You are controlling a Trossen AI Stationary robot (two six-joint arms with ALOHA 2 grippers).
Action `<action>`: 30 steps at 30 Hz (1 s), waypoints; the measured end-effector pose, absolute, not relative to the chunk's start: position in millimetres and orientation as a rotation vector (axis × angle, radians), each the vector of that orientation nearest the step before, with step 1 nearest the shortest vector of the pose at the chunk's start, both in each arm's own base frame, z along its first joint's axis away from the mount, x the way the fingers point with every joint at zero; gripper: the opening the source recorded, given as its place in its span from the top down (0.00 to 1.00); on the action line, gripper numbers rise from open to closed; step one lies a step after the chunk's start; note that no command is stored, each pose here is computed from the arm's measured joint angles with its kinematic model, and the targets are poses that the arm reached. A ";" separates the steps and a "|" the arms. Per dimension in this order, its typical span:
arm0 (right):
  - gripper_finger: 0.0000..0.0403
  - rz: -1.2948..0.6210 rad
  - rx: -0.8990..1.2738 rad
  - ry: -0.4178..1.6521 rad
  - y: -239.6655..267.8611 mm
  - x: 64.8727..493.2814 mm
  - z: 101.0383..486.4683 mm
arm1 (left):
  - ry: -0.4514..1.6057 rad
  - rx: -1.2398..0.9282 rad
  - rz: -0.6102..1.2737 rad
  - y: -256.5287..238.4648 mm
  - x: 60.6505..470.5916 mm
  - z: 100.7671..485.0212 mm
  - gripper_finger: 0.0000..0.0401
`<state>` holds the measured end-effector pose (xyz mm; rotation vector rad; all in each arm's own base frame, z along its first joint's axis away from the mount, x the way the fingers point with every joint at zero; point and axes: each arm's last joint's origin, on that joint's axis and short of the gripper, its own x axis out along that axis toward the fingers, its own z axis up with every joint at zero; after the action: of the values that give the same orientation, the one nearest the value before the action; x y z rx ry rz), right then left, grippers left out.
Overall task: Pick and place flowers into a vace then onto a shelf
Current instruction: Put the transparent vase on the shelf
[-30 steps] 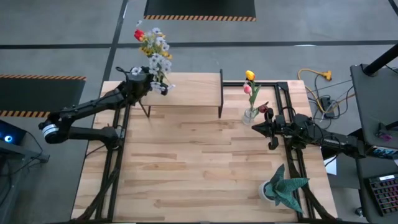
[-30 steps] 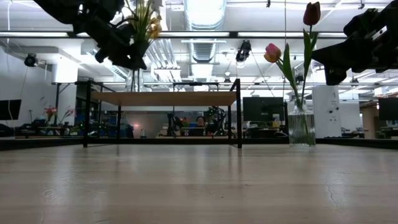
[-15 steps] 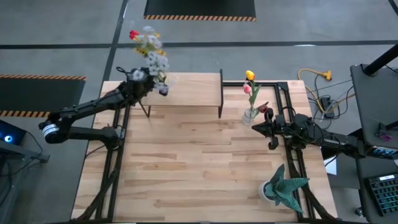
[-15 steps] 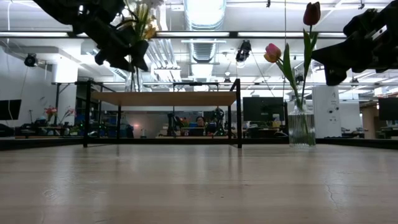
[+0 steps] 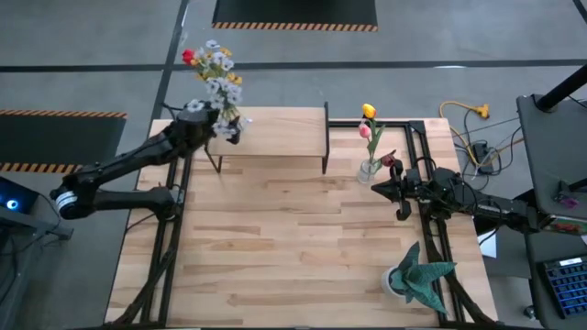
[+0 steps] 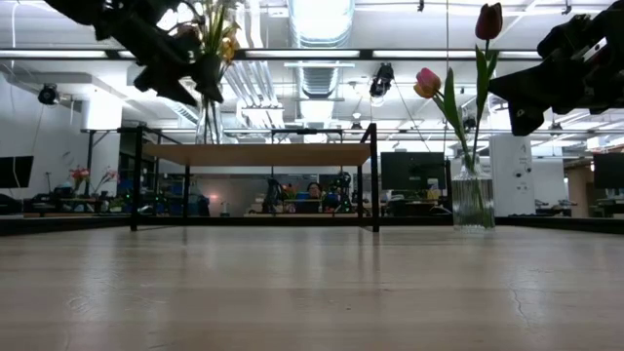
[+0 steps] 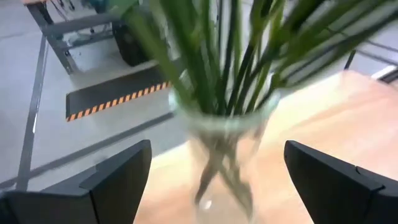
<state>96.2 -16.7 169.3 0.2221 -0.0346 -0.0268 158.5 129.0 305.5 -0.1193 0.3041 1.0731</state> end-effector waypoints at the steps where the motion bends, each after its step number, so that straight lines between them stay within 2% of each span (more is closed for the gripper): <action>1: 0.98 -0.026 0.229 -0.035 -16.7 96.2 169.3 | 0.312 -0.130 1.071 126.0 154.5 306.2 0.13; 6: 0.98 -0.024 0.366 -0.036 -16.7 96.2 169.2 | 0.316 -0.209 0.983 106.1 136.5 311.2 0.13; 13: 0.98 -0.024 0.378 -0.037 -16.7 96.2 169.3 | 0.187 -0.217 0.787 72.0 119.6 328.6 0.13; 17: 0.98 -0.025 0.378 -0.037 -16.8 96.2 169.2 | 0.126 -0.240 0.692 54.4 111.0 330.1 0.17; 24: 0.98 -0.025 0.387 -0.038 -16.8 96.2 169.3 | 0.123 -0.259 0.514 30.7 104.6 311.4 0.38; 30: 0.98 -0.103 0.384 -0.055 -19.1 96.0 169.5 | 0.088 -0.322 0.352 17.3 101.2 283.3 0.67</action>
<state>96.0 -19.1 169.5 0.3843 -0.0549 -0.1025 101.2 17.3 283.3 -0.3225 0.0884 0.3520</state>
